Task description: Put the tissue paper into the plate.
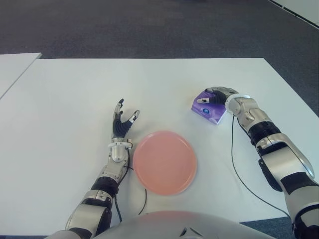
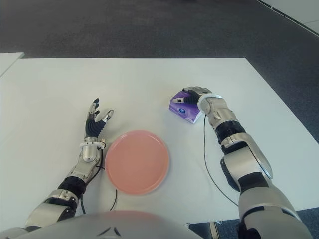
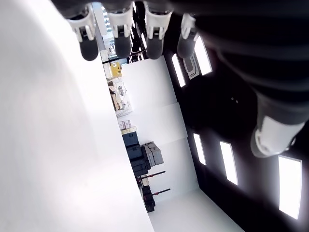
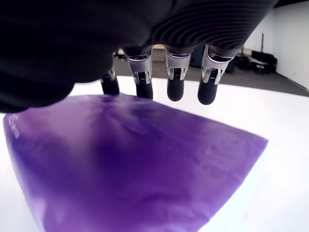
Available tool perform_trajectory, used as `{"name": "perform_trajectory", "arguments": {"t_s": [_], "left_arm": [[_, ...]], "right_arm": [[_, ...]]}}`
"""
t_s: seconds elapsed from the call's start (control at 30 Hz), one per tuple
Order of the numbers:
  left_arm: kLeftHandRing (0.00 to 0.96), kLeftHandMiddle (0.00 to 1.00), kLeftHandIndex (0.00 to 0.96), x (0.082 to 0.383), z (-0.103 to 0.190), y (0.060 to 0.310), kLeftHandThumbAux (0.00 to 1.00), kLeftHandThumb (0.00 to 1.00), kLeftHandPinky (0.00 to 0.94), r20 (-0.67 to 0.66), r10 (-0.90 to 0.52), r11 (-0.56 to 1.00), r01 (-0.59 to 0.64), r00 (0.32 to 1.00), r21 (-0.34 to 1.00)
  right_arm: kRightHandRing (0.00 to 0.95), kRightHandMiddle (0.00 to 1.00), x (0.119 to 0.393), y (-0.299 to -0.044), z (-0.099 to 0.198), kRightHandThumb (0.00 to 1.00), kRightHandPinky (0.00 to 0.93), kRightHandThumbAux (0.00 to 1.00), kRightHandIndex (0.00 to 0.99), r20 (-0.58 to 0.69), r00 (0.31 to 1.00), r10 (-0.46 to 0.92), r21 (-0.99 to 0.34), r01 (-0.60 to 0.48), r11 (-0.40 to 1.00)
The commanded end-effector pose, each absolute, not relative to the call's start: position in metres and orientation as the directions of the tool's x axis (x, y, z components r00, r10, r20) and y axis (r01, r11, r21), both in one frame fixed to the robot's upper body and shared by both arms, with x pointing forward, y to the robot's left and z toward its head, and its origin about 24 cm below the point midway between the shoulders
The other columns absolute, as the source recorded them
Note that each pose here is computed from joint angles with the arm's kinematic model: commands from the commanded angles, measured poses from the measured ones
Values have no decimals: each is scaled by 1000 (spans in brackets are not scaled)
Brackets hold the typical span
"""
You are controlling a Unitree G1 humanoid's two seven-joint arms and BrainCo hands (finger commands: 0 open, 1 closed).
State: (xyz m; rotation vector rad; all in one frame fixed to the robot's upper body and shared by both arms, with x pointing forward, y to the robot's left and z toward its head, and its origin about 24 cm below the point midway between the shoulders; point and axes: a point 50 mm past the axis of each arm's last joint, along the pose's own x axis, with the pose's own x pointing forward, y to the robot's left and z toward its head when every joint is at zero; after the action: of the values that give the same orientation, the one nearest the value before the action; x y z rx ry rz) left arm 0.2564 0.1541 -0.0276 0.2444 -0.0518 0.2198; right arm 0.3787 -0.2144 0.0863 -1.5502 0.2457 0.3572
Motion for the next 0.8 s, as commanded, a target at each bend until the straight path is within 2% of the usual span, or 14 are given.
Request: {"name": "perform_trajectory", "arguments": {"t_s": [0.03,0.17,0.43,0.8], "left_arm": [[0,0,0,219,-65,159,518,10,0,-94,233,940,-199,968,278],[0,0,0,218,-64,159,520,9,0,-91,230,941,-198,969,276],[0,0,0,216,-63,160,528,6,0,-84,226,944,-197,970,266],[0,0,0,215,-63,160,534,16,0,-84,234,942,-205,969,264]], "right_arm": [[0,0,374,-215,72,454,0,108,0,-440,897,50,-892,-443,86],[0,0,371,-216,69,459,0,111,0,-467,883,39,-872,-468,144],[0,0,366,-217,62,478,0,126,0,-488,872,29,-857,-485,172],[0,0,358,-216,52,485,0,133,0,-492,870,35,-860,-492,135]]}}
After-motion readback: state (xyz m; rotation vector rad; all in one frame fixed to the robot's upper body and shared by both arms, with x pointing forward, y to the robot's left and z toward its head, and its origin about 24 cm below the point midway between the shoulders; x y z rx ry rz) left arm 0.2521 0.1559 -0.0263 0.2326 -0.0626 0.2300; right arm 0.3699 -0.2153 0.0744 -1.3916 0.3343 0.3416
